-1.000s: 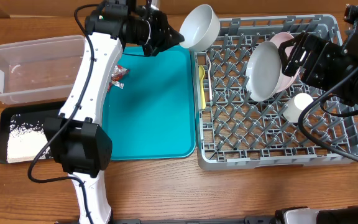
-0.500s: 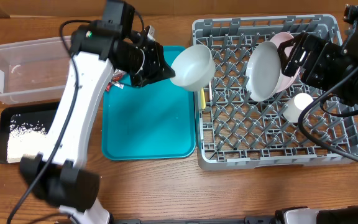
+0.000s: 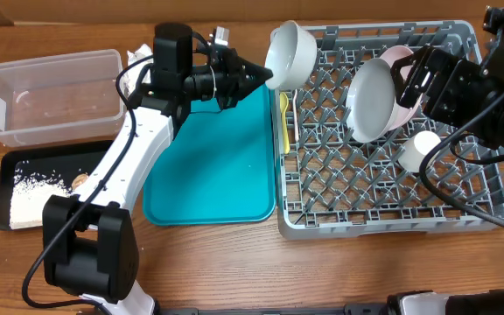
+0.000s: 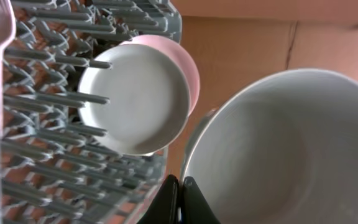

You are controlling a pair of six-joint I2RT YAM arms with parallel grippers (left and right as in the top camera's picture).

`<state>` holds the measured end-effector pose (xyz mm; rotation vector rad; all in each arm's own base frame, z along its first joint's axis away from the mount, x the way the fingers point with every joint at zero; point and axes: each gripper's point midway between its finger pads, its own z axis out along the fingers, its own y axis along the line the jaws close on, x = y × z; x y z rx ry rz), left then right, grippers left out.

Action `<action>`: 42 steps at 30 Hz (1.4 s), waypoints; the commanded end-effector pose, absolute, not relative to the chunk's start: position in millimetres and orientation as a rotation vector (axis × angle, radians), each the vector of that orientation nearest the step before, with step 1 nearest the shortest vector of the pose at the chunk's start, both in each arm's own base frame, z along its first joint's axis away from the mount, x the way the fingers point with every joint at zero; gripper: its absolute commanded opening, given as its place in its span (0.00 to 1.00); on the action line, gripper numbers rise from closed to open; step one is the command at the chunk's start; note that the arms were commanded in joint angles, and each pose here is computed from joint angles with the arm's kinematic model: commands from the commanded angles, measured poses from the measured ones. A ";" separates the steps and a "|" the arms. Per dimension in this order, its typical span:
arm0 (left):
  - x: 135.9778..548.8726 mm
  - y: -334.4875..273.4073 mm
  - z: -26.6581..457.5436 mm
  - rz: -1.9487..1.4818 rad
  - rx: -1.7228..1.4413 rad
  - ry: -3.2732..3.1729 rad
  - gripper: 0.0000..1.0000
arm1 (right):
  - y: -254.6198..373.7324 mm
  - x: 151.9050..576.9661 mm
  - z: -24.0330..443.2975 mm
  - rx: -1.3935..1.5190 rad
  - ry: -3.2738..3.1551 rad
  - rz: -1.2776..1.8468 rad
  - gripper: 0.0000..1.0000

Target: Sort waste into correct bins and load items into the dishwasher rack

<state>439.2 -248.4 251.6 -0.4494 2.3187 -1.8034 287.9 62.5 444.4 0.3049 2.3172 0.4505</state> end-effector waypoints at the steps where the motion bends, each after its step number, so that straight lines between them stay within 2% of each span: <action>1: 438.4 -249.6 242.9 -1.839 -0.563 2.336 0.04 | 63.0 287.8 445.5 0.304 2.313 0.458 1.00; 5: 437.0 -244.8 225.9 -1.714 -0.469 2.368 0.04 | 63.0 287.8 445.5 0.303 2.313 0.458 1.00; 11: 449.2 -233.3 217.1 -1.399 -0.059 2.280 0.04 | 63.0 287.8 445.5 0.300 2.313 0.456 1.00; 13: 455.3 -215.9 199.8 -1.190 -0.036 2.324 0.04 | 63.0 287.8 445.5 0.300 2.313 0.456 1.00; 16: 467.0 -159.2 170.4 -0.612 -0.011 2.442 0.04 | 62.9 287.8 445.5 0.300 2.313 0.456 1.00; 18: 470.3 -150.6 175.9 -0.503 0.043 2.438 0.04 | 62.9 287.8 445.5 0.301 2.313 0.456 1.00; 21: 481.4 -150.1 210.7 -0.313 0.207 2.359 0.04 | 62.9 287.8 445.5 0.301 2.313 0.456 1.00; 23: 483.3 -141.4 230.9 0.074 0.376 2.296 0.04 | 62.9 287.8 445.5 0.301 2.313 0.456 1.00; 26: 479.0 -140.0 239.8 0.355 0.519 2.236 0.04 | 62.9 287.8 445.5 0.301 2.313 0.456 1.00; 31: 458.4 -192.5 247.0 0.504 0.829 2.111 0.04 | 62.9 287.8 445.5 0.301 2.313 0.456 1.00; 36: 455.7 -229.0 267.9 0.651 1.057 1.901 0.04 | 62.9 287.8 445.5 0.301 2.313 0.456 1.00; 39: 454.7 -242.4 274.3 0.670 1.124 1.831 0.04 | 62.9 287.8 445.5 0.301 2.313 0.456 1.00; 42: 450.7 -259.3 268.6 0.513 1.119 1.845 0.04 | 62.9 287.8 445.5 0.300 2.313 0.456 1.00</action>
